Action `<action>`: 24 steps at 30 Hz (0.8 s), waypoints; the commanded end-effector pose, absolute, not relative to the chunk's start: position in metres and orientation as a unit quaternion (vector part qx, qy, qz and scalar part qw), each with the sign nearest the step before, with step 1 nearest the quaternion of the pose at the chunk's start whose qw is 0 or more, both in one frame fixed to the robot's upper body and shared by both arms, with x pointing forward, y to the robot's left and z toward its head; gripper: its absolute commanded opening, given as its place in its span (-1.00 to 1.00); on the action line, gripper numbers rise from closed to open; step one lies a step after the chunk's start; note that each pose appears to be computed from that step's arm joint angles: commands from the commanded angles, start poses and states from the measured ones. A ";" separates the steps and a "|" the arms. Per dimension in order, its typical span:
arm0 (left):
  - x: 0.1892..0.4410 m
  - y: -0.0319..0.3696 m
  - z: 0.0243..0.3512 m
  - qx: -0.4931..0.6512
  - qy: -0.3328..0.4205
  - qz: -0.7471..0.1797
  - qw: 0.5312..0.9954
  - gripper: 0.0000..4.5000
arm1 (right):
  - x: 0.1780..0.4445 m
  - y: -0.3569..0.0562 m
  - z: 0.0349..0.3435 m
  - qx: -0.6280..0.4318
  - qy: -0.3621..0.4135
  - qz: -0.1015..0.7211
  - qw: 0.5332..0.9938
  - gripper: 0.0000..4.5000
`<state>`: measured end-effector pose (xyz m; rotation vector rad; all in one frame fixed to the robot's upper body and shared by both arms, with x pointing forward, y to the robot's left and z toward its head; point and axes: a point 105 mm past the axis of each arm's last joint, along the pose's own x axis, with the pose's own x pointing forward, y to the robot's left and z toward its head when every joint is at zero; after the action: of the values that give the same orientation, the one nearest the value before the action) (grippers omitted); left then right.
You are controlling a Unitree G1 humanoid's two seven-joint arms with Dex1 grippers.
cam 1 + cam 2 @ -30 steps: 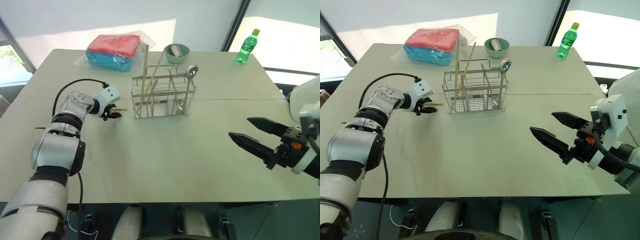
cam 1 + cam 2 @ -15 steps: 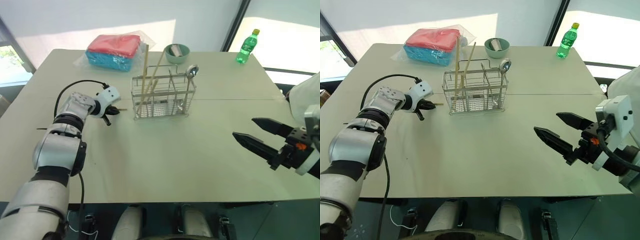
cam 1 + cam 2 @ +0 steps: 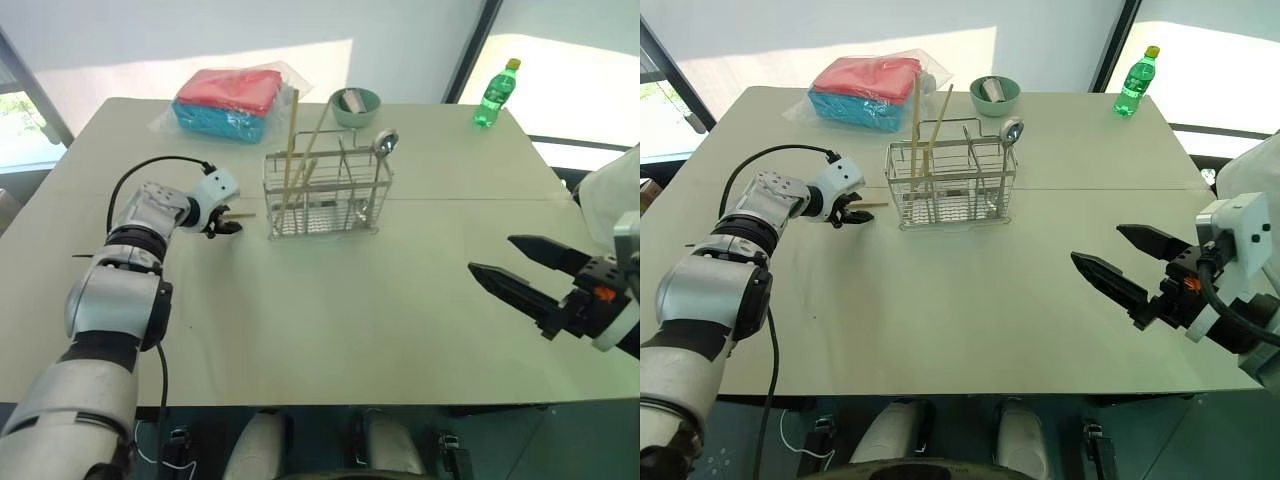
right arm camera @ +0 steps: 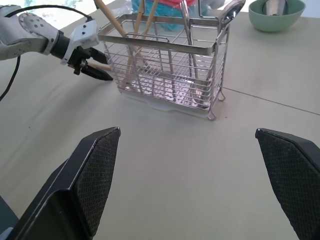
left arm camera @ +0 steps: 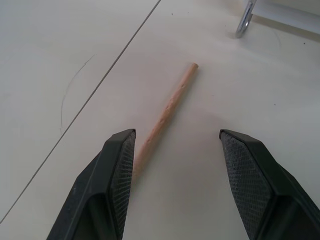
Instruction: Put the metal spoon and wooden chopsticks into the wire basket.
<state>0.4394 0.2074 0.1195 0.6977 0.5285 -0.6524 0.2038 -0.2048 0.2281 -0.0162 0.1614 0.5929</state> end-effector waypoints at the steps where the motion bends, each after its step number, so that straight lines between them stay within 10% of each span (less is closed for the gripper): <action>1: 0.444 0.206 0.128 0.341 0.239 -0.298 0.859 0.28 | 0.202 -0.203 0.237 -0.025 0.055 0.292 0.954 1.00; 15: 0.452 0.201 0.167 0.321 0.198 -0.301 0.876 0.28 | 0.203 -0.205 0.232 -0.025 0.054 0.283 0.957 1.00; 24: 0.450 0.214 0.137 0.341 0.238 -0.259 0.872 0.28 | 0.196 -0.202 0.237 -0.030 0.056 0.300 0.952 1.00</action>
<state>0.4493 0.2121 0.1365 0.6955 0.4921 -0.5541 0.2020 -0.2090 0.2229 -0.0205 0.1625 0.5699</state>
